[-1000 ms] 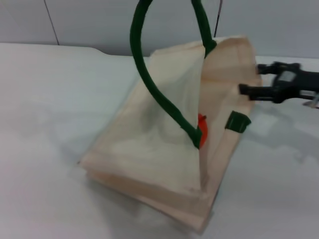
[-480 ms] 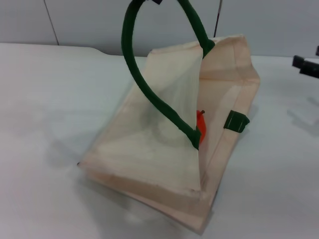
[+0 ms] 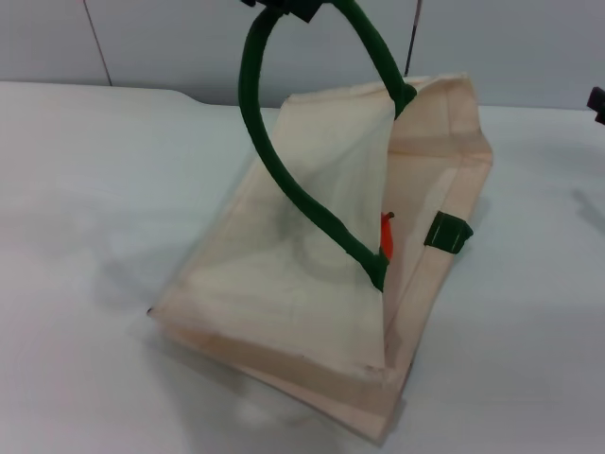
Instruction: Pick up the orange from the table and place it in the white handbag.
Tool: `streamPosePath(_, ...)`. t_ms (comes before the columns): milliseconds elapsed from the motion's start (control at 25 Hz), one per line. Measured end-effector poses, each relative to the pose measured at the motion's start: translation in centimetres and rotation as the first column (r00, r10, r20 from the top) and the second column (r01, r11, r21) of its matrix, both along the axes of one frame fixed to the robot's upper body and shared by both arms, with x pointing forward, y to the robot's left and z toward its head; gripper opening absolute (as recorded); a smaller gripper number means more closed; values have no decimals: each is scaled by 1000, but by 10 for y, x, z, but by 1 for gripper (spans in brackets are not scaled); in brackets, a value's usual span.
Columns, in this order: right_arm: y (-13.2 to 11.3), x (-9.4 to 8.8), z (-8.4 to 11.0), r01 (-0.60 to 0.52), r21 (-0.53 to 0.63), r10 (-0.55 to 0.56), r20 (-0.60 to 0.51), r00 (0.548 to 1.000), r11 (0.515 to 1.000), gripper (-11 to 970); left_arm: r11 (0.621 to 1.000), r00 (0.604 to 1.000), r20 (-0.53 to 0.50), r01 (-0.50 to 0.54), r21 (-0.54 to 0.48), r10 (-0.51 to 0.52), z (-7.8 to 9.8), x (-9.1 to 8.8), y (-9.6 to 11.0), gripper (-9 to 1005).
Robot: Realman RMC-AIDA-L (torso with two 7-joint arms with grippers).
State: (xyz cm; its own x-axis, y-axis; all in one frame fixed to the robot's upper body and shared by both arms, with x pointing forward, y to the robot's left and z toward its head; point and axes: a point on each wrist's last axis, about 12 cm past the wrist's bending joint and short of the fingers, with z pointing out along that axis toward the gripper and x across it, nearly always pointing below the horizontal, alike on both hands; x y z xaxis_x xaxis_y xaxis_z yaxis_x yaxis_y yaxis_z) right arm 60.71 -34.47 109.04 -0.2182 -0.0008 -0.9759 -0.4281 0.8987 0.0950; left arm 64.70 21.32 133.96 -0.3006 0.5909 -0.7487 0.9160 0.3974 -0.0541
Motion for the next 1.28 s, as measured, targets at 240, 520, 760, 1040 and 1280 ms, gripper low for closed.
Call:
streamPosePath(240, -1, 0, -2, 17, 2, -17, -7, 1000, 1000, 893, 1000, 1000, 6, 2, -25, -1, -1, 1, -1, 142)
streamPosePath(520, -4, 0, -2, 36, 13, -36, -4, 999, 999, 893, 999, 1000, 3, -14, -32, 14, -7, 1, 3, 186)
streamPosePath(760, -4, -1, -3, 42, 13, -42, 1, 999, 999, 893, 995, 997, 41, -60, -81, 64, -12, 4, 11, 557)
streamPosePath(1040, 10, -1, -8, 75, 50, -79, 84, 993, 996, 893, 917, 961, 162, -150, -370, 222, -43, 3, 45, 754)
streamPosePath(1280, 20, 0, -12, 82, 38, -86, 118, 989, 996, 893, 786, 909, 228, -152, -599, 350, -91, 4, 66, 870)
